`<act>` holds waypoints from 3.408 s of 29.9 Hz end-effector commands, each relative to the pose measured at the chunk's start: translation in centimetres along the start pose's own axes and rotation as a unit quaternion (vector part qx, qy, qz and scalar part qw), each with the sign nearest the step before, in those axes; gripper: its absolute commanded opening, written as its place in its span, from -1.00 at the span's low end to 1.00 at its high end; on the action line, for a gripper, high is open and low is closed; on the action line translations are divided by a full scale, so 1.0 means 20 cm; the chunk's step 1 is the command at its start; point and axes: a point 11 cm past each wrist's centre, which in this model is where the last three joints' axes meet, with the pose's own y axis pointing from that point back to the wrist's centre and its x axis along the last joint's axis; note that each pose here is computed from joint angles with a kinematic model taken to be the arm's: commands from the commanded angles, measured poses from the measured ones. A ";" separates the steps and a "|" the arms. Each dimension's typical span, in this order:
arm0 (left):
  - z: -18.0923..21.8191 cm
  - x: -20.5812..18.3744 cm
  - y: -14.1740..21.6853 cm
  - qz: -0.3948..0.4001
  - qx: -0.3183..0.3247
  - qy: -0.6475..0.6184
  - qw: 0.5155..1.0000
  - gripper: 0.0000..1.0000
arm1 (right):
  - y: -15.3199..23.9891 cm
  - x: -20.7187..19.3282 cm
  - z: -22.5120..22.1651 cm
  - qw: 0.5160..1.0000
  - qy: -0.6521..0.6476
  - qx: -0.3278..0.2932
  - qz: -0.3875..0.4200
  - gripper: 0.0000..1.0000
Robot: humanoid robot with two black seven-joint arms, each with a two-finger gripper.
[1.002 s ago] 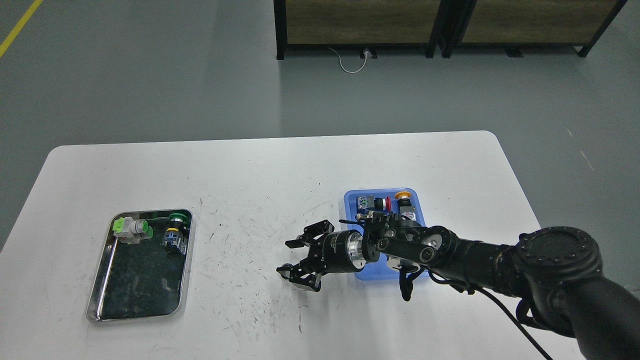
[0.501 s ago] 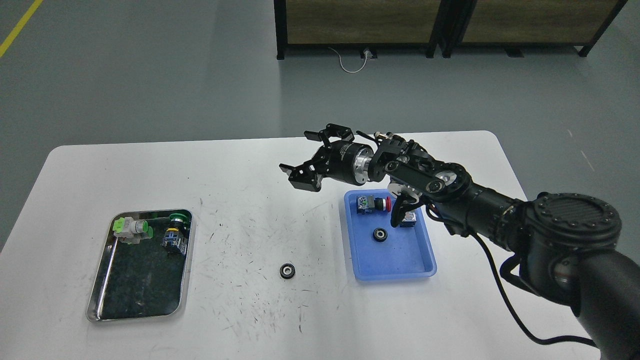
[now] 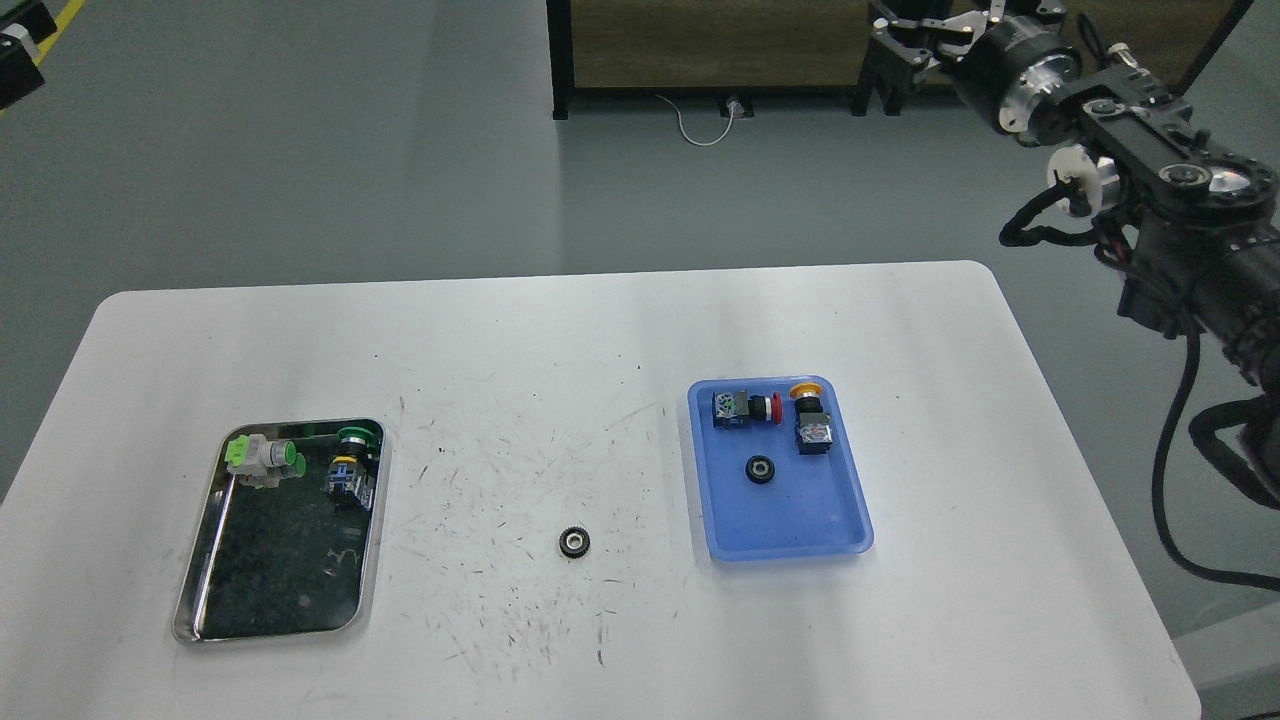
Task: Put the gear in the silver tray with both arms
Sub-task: 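Withdraw the right gripper away from the table, then reach the left gripper to the black gear on the table and grasp it, then carry the gear with the left gripper into the silver tray and release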
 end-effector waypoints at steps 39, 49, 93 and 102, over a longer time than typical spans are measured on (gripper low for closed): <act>-1.39 -1.80 0.05 -0.261 0.157 -0.050 0.951 0.96 | 0.19 0.44 0.00 0.996 0.037 -0.020 0.075 0.98; -1.47 -1.85 0.10 -0.258 0.179 -0.039 0.949 0.96 | 0.19 0.44 0.02 0.996 0.037 -0.025 0.077 0.98; -1.52 -1.86 0.08 -0.247 0.187 -0.028 0.950 0.09 | 0.19 0.44 0.02 0.996 0.039 -0.026 0.076 0.98; -1.52 -1.87 0.10 -0.255 0.188 -0.030 0.948 -0.24 | 0.19 0.44 0.03 0.996 0.040 -0.027 0.077 0.98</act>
